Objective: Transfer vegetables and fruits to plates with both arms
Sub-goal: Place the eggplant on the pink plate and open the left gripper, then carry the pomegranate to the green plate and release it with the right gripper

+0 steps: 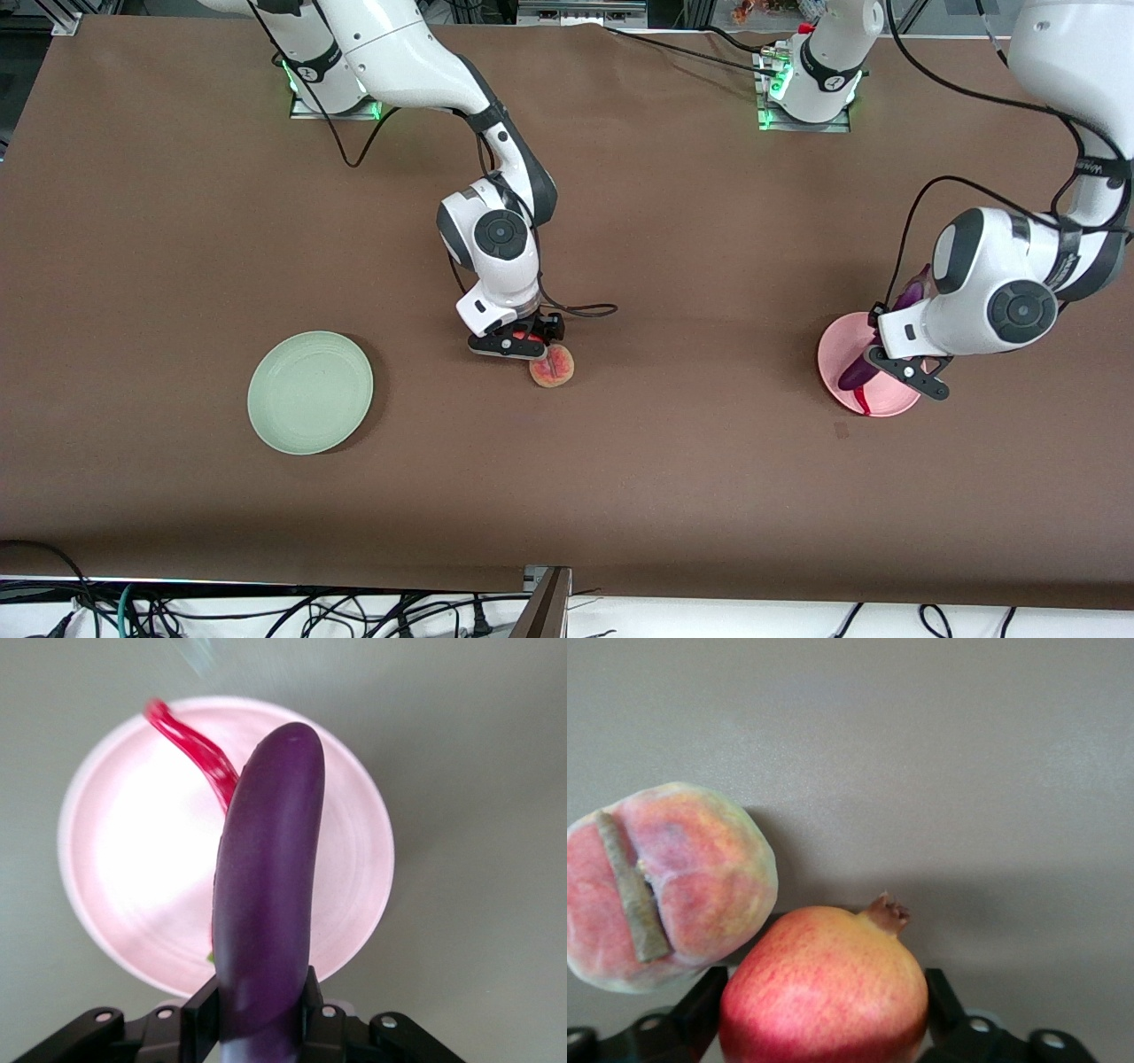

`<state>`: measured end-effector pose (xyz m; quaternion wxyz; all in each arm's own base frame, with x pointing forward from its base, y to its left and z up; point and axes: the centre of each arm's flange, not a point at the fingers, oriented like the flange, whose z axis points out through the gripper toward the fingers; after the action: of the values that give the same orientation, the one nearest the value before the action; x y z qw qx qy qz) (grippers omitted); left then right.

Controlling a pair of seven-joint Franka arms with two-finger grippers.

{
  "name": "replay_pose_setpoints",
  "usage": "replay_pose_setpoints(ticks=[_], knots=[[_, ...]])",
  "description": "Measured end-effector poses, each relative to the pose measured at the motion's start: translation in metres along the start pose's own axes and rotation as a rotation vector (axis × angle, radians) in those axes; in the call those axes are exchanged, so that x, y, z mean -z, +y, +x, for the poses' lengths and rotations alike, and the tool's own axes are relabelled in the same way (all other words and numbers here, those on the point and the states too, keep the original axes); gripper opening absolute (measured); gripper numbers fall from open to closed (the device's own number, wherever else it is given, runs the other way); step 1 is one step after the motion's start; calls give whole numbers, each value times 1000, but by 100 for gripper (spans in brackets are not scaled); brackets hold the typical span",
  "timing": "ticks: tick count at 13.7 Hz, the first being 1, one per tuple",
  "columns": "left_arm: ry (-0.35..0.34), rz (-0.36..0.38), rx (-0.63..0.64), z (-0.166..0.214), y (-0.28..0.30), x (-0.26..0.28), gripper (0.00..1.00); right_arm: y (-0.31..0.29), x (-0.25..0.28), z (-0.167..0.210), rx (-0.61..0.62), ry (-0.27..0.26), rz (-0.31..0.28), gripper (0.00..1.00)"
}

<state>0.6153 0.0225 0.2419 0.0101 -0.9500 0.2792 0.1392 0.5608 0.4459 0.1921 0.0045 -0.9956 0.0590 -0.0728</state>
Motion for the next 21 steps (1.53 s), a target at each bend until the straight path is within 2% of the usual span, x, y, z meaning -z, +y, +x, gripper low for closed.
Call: replay_pose_setpoints(ticks=[1, 2, 6, 8, 10, 12, 14, 17, 18, 20, 21], knots=[[-9, -14, 0, 0, -3, -12, 35, 1, 0, 1, -1, 2, 0, 89], [-11, -21, 3, 0, -6, -17, 41, 1, 0, 2, -2, 2, 0, 89], [13, -8, 10, -1, -16, -5, 80, 5, 4, 7, 1, 3, -8, 89], [26, 2, 11, 0, -17, 4, 99, 16, 21, 16, 23, -35, -54, 89], [67, 38, 19, -1, -21, 35, 100, 47, 49, 38, 73, -88, -124, 89], [119, 100, 40, -11, -22, 97, 100, 100, 72, 75, 140, -115, -182, 89], [146, 147, 87, -26, -10, 162, 100, 171, 77, 117, 215, -143, -214, 89], [142, 164, 136, -43, 16, 244, 100, 308, 61, 170, 306, -206, -214, 89], [149, 158, 149, -48, 23, 273, 100, 350, 53, 182, 328, -212, -211, 89], [185, 150, 197, -63, 29, 323, 100, 398, 35, 190, 326, -223, -180, 89], [211, 148, 237, -69, 30, 339, 100, 401, 26, 188, 310, -231, -148, 89]])
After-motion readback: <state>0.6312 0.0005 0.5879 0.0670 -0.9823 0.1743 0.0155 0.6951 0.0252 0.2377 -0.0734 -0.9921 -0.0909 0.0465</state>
